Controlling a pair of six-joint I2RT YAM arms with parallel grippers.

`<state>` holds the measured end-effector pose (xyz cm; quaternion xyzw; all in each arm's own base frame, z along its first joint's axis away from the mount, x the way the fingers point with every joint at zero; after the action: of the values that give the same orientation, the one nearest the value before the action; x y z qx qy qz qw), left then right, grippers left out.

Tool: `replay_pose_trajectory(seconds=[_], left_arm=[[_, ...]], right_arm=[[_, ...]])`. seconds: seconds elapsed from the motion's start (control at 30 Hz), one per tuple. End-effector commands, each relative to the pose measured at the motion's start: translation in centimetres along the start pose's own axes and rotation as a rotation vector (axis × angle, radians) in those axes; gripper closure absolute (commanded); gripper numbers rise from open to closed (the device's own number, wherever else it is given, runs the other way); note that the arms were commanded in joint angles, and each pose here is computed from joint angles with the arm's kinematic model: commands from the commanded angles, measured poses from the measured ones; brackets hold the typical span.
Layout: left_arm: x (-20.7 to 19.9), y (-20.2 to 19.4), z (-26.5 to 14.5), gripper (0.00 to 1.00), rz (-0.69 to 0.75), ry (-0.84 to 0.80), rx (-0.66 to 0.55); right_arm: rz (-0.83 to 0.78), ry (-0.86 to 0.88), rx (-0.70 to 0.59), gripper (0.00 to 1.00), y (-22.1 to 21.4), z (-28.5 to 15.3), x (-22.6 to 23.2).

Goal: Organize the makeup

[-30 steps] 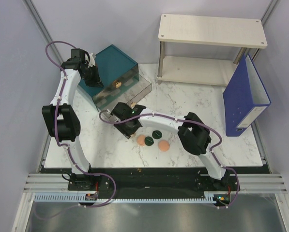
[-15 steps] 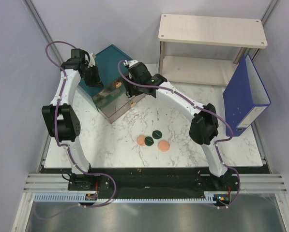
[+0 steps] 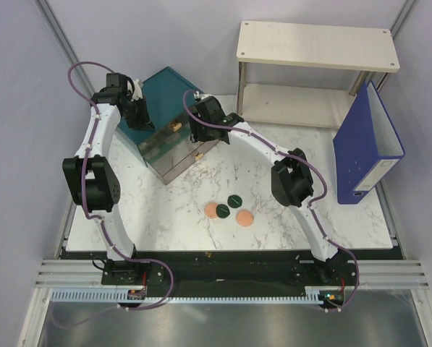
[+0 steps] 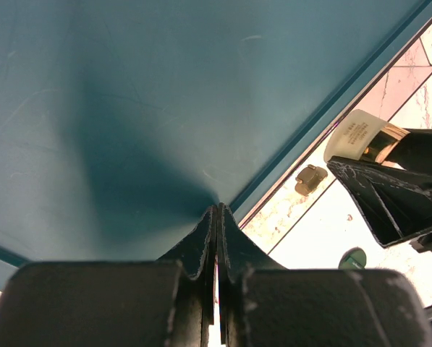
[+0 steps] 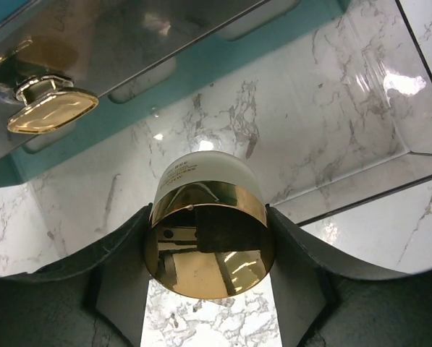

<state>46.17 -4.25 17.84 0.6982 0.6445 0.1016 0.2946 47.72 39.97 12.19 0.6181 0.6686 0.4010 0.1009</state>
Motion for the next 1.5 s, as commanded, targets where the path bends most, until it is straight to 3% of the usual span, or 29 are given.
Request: replay_pose_trajectory(seconds=[0.0, 0.03, 0.13, 0.4, 0.63, 0.8, 1.0, 1.2, 1.27, 1.47], left_arm=[[1.7, -9.1, 2.5, 0.98, -0.055, 0.052, 0.359], [1.6, -9.0, 2.4, 0.98, -0.054, 0.053, 0.356], [1.7, -9.0, 2.4, 0.98, -0.054, 0.054, 0.357], [1.6, -9.0, 2.3, 0.98, -0.052, 0.051, 0.356], [1.5, -9.0, 2.1, 0.98, -0.053, 0.046, 0.356], [1.4, -8.9, 2.2, 0.98, -0.054, 0.042, 0.351], [1.4, -8.6, 2.2, 0.98, -0.054, 0.040, 0.341], [1.3, -8.6, 2.2, 0.98, -0.058, 0.036, 0.344], [1.3, -8.6, 2.3, 0.98, -0.056, 0.035, 0.346], [1.3, -9.1, 2.4, 0.98, -0.057, 0.032, 0.360]], right_arm=[[0.061, 0.083, -0.146, 0.72, 4.4, -0.7, 2.9], [0.066, 0.081, -0.151, 0.61, 4.5, -0.6, 2.9], [0.080, 0.080, -0.150, 0.41, 4.3, -0.1, 2.8], [0.087, 0.064, -0.141, 0.20, 3.8, 0.3, 2.3], [0.090, 0.067, -0.193, 0.18, 5.8, -1.9, 2.4], [0.012, 0.094, -0.226, 0.19, 7.4, -7.7, 2.7], [-0.076, 0.033, -0.093, 0.23, 1.2, -12.1, -1.6], [-0.122, -0.107, 0.162, 0.27, -9.4, -13.6, -8.1], [-0.132, -0.107, 0.205, 0.31, -11.2, -14.4, -8.6], [-0.121, -0.130, 0.349, 0.31, -17.4, -13.8, -10.3]])
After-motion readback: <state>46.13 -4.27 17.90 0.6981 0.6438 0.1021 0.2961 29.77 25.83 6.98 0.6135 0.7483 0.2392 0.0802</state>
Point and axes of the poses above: each gripper's point midway between its finger pads, its own z axis out along the fingers, its own x axis along the line the jaws close on, y = z × x, the point moved 1 cm from there along -z, back along the fingers, and after that the axes turned 10 degrees about z, right-handed, at the moved point
